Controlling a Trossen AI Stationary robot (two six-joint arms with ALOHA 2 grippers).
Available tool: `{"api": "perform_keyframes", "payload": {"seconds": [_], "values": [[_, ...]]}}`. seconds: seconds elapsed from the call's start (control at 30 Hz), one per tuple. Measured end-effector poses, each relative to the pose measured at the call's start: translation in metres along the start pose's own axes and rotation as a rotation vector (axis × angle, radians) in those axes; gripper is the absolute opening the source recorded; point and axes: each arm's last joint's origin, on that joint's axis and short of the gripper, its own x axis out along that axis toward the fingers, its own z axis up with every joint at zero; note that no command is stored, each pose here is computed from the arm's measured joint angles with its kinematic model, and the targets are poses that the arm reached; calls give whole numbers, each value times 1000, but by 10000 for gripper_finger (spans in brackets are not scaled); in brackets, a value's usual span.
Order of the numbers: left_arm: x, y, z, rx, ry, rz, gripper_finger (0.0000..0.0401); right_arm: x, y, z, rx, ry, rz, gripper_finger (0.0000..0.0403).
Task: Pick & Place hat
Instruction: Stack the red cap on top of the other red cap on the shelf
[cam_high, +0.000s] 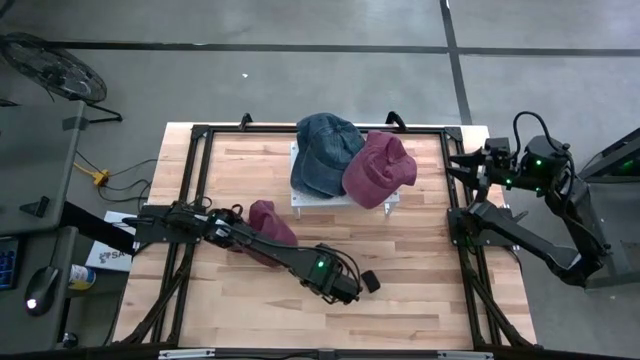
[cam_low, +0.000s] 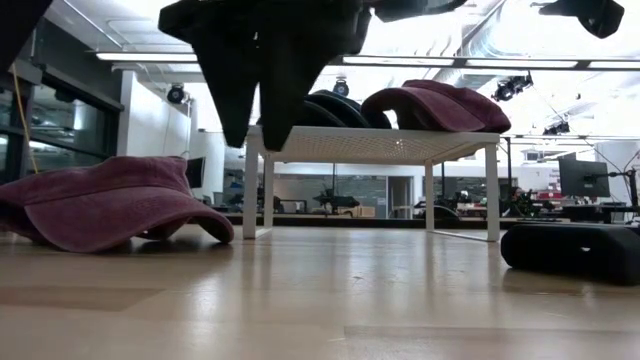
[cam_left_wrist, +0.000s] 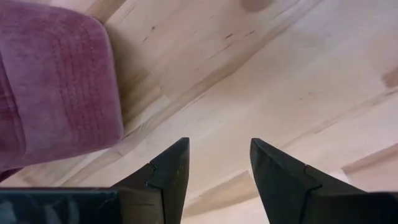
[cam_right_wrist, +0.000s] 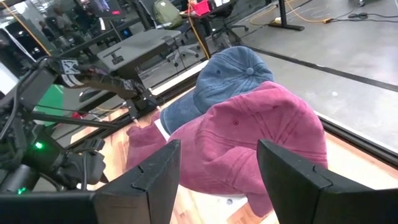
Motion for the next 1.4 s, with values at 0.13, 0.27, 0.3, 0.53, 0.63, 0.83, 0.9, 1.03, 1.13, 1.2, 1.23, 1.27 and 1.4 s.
{"api": "perform_keyframes", "payload": {"seconds": [0.13, 0.27, 0.3, 0.53, 0.63, 0.83, 0.9, 1.03, 1.13, 1.2, 1.23, 1.27, 1.4], "values": [[-5, -1, 0, 2, -18, -17, 165, 0, 0, 0, 0, 2, 8, 204], [-5, 0, 1, 31, -57, -5, 165, 0, 0, 0, 0, 3, 11, 204], [-5, 0, 1, 43, -57, -4, 165, 0, 0, 0, 0, 4, 16, 204], [-5, 0, 2, 59, -83, 3, 165, 0, 1, 0, 0, 7, 28, 204], [-5, 0, 2, 60, -78, 2, 165, 0, 1, 0, 0, 8, 31, 204], [-6, 0, 2, 56, -77, -1, 165, 0, 1, 0, 6, 8, 31, 204], [-8, 1, 2, 55, -85, -4, 161, 0, 1, 0, 7, 8, 31, 204], [-16, 4, 3, 56, -108, -15, 134, 0, 1, 0, 8, 9, 31, 204], [-18, 5, 3, 75, -114, -18, 105, 0, 1, 0, 8, 8, 31, 204], [-18, 5, 3, 84, -115, -18, 86, 0, 1, 0, 9, 9, 31, 204], [-18, 5, 3, 100, -114, -18, 77, 0, 1, 0, 8, 9, 31, 204], [-18, 5, 2, 117, -109, -18, 68, 0, 1, 0, 8, 9, 32, 204], [-18, 5, 2, 158, -90, -23, 42, 0, 1, 0, 9, 9, 31, 204]]}}
